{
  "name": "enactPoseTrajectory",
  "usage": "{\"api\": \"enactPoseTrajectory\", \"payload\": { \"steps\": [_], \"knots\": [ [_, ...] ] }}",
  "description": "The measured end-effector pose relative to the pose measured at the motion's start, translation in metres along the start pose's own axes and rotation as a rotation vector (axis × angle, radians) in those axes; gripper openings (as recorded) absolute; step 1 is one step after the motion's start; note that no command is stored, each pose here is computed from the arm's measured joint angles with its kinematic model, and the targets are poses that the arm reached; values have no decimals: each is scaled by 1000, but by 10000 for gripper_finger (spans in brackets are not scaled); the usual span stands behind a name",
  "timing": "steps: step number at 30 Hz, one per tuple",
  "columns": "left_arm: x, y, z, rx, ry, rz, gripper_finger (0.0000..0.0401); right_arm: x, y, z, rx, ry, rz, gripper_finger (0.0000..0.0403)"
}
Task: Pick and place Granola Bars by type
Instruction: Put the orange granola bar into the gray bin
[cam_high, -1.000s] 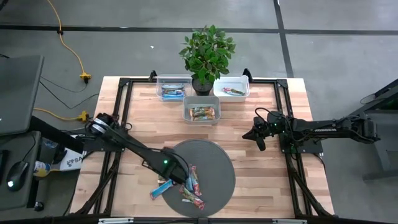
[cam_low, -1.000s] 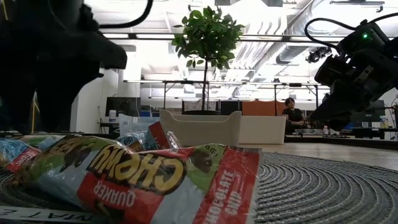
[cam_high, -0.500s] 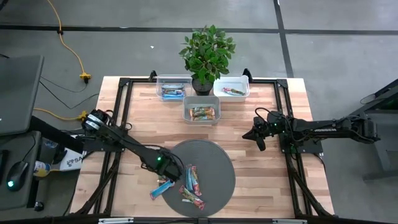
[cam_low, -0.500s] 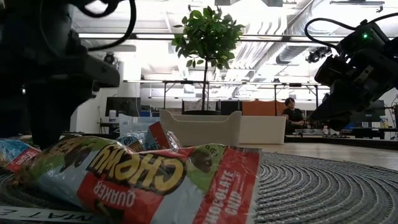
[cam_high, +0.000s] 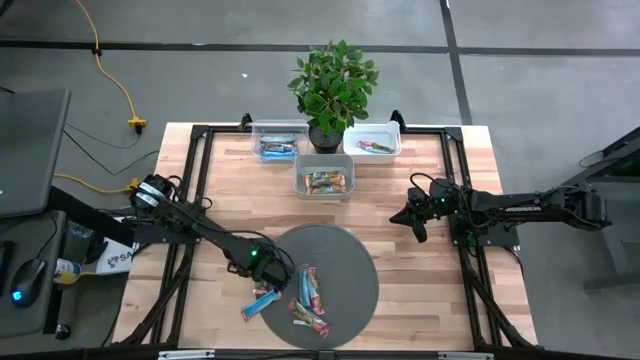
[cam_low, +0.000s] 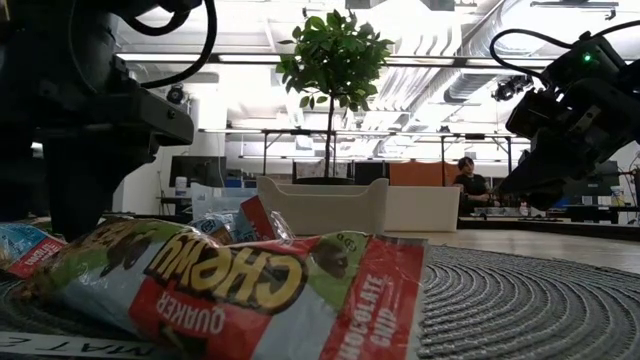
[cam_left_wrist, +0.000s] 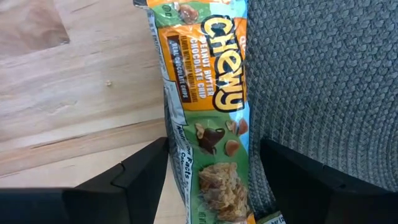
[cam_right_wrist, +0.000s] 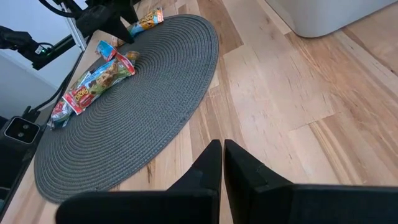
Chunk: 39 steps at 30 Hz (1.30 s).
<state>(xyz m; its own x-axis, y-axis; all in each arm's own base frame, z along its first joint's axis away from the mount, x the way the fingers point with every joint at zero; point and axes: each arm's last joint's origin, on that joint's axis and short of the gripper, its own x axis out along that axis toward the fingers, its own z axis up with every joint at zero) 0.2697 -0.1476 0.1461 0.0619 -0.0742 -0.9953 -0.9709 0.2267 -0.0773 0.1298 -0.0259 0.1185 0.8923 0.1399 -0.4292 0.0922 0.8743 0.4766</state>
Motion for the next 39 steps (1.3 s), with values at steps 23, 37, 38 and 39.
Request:
{"api": "enactPoseTrajectory", "payload": {
  "steps": [23, 37, 38, 39],
  "knots": [
    [-8, 5, 1, 9, 7, 3, 169, 0, 0, 0, 0, 0, 0, 0],
    [-13, 6, 1, 28, 11, -3, 169, 0, 0, 0, 0, 1, 0, 0],
    [-13, 6, 1, 28, 11, -2, 169, 0, 0, 0, 0, 1, 0, 0],
    [-13, 6, 1, 27, 10, -2, 169, 0, 0, 0, 0, 1, 0, 0]
  ]
}}
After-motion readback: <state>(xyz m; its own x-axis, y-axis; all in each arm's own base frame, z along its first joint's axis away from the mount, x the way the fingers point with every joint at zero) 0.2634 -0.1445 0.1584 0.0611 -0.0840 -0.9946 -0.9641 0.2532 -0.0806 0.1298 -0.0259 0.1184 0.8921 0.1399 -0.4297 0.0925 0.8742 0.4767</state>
